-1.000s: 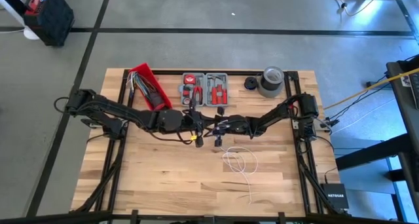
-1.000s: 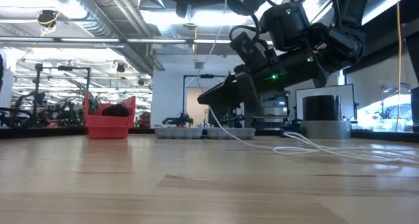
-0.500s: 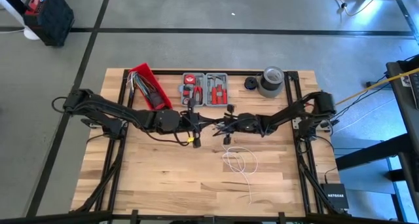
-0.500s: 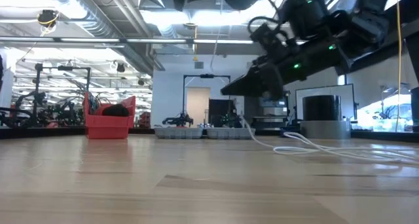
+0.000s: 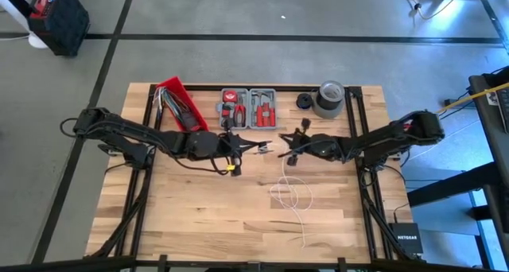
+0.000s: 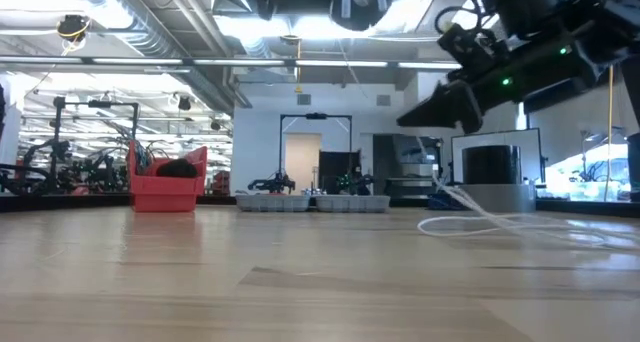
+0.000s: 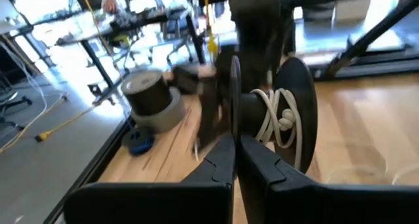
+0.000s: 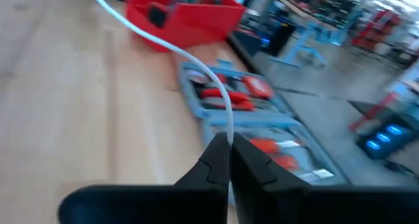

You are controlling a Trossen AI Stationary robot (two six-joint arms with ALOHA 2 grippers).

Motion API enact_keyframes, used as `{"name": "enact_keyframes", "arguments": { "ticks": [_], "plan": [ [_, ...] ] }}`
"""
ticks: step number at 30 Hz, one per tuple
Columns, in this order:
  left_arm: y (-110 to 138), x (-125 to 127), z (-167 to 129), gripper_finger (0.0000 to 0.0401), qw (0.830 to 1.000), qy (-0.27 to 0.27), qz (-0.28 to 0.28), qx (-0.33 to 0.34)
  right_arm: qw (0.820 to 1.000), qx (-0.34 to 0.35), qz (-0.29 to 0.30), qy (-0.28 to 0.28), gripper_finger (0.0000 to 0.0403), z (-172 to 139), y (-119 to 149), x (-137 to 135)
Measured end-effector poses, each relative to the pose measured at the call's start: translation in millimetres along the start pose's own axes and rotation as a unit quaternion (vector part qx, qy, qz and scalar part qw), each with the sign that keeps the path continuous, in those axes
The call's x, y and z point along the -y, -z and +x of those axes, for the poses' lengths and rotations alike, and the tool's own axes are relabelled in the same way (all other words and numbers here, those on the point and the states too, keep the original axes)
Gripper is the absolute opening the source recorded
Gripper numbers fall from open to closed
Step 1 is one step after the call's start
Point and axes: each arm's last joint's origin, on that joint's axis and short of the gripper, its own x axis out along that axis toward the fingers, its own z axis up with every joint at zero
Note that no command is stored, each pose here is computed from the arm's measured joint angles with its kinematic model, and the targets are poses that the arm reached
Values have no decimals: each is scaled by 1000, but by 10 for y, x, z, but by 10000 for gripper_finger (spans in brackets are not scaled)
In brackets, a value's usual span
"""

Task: Coil cords
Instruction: Coil the white wire into the spool

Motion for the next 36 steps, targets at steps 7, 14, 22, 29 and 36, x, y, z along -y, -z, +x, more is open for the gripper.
{"name": "enact_keyframes", "arguments": {
  "ticks": [7, 14, 22, 29, 36],
  "plan": [
    [95, -62, 25, 0, 999, -7, 13, -44, 999, -7, 8, 47, 9, -265, -50, 185],
    [219, -185, 102, 0, 995, -34, 0, -89, 997, 28, 55, 52, 10, -457, -170, 321],
    [407, -311, 354, 0, 991, -72, -25, -108, 981, 116, 153, -35, 5, -537, -337, 351],
    [460, -330, 487, 0, 992, -84, -44, -89, 961, 157, 210, -89, 5, -468, -392, 294],
    [477, -321, 584, 0, 992, -90, -58, -60, 950, 159, 225, -145, 5, -258, -456, 163]
  ]
}}
